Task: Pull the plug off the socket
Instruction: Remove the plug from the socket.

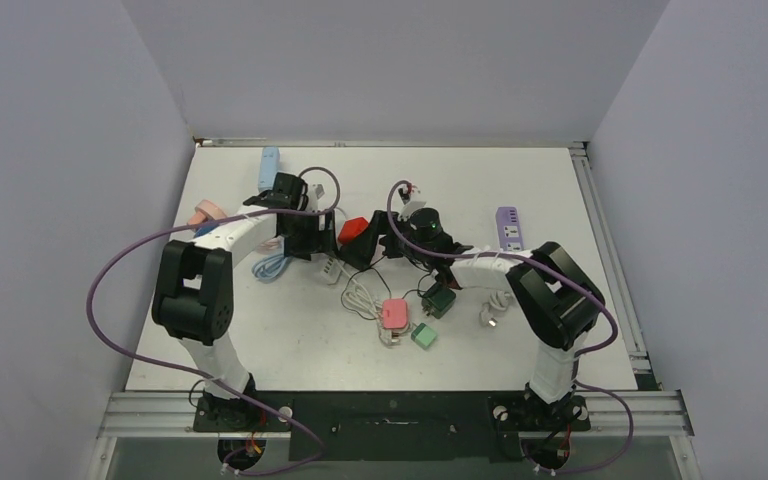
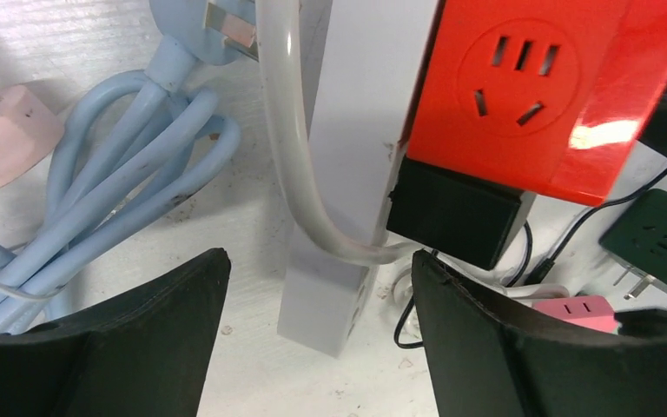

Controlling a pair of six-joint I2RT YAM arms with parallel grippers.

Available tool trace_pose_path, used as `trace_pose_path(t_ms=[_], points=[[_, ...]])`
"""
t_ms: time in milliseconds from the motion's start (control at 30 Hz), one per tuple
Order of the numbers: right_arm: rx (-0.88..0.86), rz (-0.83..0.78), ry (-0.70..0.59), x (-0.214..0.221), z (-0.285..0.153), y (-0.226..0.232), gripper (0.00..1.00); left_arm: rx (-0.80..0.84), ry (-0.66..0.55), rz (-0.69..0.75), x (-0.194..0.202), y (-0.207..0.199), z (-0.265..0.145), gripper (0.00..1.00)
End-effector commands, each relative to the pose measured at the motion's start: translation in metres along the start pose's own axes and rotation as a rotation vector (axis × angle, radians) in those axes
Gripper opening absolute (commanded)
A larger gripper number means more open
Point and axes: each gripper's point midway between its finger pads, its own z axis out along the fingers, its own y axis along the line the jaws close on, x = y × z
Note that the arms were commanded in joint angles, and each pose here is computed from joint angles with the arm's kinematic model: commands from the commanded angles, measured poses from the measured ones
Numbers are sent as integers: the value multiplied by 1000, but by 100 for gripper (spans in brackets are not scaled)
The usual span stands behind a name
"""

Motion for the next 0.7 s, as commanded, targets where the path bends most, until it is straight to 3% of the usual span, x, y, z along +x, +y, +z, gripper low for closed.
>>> trace_pose_path(t_ms=[0,167,300,500,667], points=[[-81,-154,-7,4,-1,9,92,-12,0,30,-9,-3,2,72],[-101,-237,48,17,2,5,97,-37,21,37,-8,2,13,64],[-128,-316,94,31,7,5,96,-53,49,46,-4,4,22,56],[-142,-445,150,50,8,3,92,-46,75,70,0,-1,30,34],[-143,-450,87,47,-1,0,91,-24,84,82,2,-5,32,14]])
